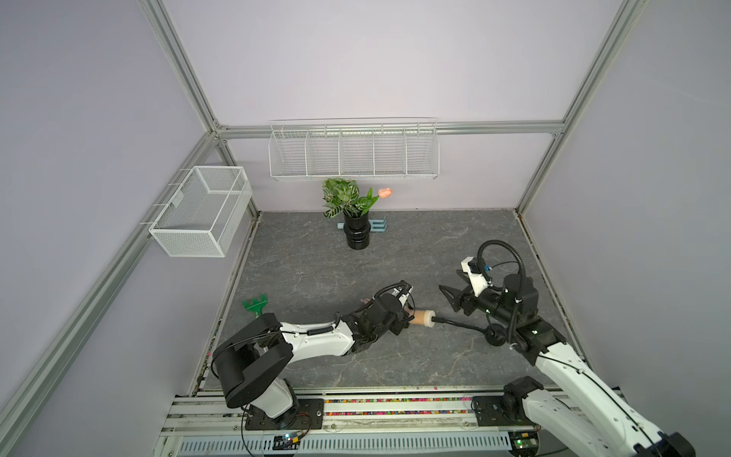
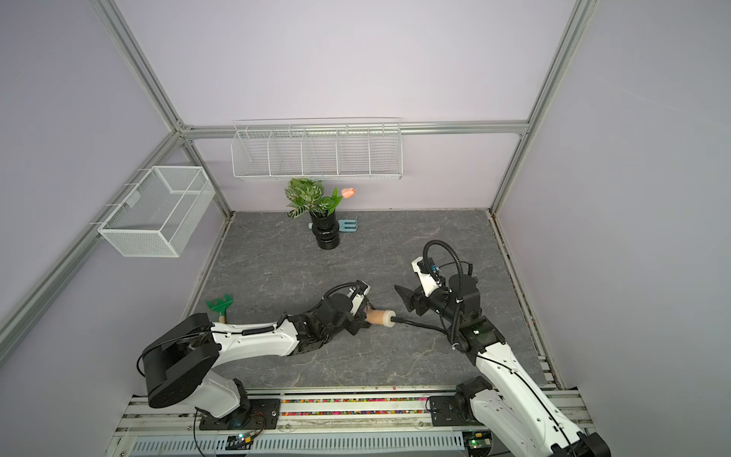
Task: Take off the watch
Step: Pick up the hand from the center of the board.
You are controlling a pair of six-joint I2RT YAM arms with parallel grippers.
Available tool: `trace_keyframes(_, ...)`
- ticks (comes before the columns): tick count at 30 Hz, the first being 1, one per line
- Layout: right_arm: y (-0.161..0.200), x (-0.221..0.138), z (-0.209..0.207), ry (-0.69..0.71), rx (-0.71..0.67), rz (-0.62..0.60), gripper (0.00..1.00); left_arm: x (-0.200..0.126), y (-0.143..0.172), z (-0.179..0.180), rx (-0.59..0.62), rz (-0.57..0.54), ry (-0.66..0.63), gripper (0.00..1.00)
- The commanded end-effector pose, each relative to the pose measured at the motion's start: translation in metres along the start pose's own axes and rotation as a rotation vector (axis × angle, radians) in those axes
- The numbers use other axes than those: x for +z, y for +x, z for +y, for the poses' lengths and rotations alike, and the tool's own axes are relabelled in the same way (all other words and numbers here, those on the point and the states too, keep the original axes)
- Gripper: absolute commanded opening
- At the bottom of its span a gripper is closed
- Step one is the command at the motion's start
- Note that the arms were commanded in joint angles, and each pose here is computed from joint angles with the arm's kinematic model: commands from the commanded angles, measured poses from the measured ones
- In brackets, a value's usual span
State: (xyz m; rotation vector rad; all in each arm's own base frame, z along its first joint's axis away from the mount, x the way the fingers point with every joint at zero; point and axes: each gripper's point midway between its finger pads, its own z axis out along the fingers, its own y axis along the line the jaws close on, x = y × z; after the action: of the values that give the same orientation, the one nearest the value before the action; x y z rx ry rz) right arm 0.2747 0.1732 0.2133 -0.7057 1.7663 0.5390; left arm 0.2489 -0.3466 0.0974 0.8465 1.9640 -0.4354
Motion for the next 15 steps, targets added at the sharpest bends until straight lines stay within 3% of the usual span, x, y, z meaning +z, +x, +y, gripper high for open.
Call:
trace_keyframes(1, -0.005, 0.014, 0.021, -0.135, -0.172, -0.052, 0.66, -0.002, -0.03, -0.013, 0.035, -0.215, 0.098, 0.0)
trace_keyframes(8, 0.033, 0.044, 0.063, -0.344, -0.225, 0.06, 0.6, -0.01, -0.008, 0.025, -0.029, -0.232, -0.094, 0.0)
trace_keyframes(12, 0.058, 0.063, 0.076, -0.288, -0.275, 0.126, 0.62, -0.015, -0.004, 0.033, -0.087, -0.241, -0.132, 0.0)
trace_keyframes(15, 0.068, 0.077, 0.076, -0.195, -0.255, 0.144, 0.57, -0.022, 0.001, 0.046, -0.159, -0.27, -0.188, 0.0)
